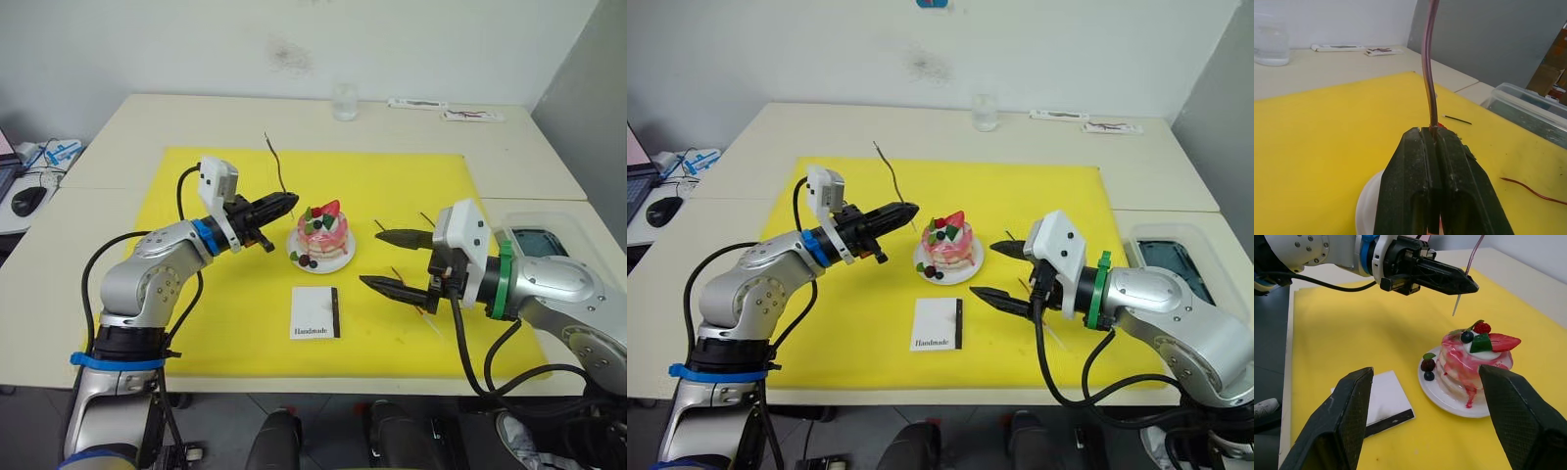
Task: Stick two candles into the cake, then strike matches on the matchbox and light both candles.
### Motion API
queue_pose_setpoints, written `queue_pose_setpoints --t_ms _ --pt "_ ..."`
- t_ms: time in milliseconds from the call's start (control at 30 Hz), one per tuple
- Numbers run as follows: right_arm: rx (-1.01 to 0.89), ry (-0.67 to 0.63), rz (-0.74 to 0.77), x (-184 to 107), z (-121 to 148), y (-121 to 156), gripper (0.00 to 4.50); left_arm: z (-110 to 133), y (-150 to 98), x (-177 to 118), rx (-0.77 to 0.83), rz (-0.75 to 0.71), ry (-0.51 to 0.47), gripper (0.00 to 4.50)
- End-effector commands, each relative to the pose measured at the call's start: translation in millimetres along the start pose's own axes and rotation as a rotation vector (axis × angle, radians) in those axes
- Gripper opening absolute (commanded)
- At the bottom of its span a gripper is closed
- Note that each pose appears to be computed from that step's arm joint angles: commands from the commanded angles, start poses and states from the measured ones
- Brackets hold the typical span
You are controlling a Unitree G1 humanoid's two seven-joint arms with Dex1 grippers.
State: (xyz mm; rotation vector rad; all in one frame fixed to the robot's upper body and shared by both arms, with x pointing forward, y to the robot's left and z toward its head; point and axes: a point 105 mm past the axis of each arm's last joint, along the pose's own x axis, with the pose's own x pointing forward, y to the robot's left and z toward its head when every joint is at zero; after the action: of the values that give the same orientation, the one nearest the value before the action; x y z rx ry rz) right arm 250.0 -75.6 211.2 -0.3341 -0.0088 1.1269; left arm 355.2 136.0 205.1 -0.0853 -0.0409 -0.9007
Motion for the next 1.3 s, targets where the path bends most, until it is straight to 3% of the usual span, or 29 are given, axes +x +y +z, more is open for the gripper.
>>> queue_pose_setpoints --t_ms 33,1067,1300 --pt "-0.048 -0.033 0.004 -0.3 9.4 4.7 3.56 11.0 -1.1 5.9 0.046 -0.026 -0.033 0.00" --pt "-0.035 -0.044 0.003 2.4 13.7 10.4 3.56 -11.1 1.4 11.8 0.059 -0.039 -0.017 0.00" --pt "-0.031 -0.051 0.005 3.2 15.0 11.3 3.56 -26.8 4.4 9.8 0.106 -0.011 -0.006 0.00"
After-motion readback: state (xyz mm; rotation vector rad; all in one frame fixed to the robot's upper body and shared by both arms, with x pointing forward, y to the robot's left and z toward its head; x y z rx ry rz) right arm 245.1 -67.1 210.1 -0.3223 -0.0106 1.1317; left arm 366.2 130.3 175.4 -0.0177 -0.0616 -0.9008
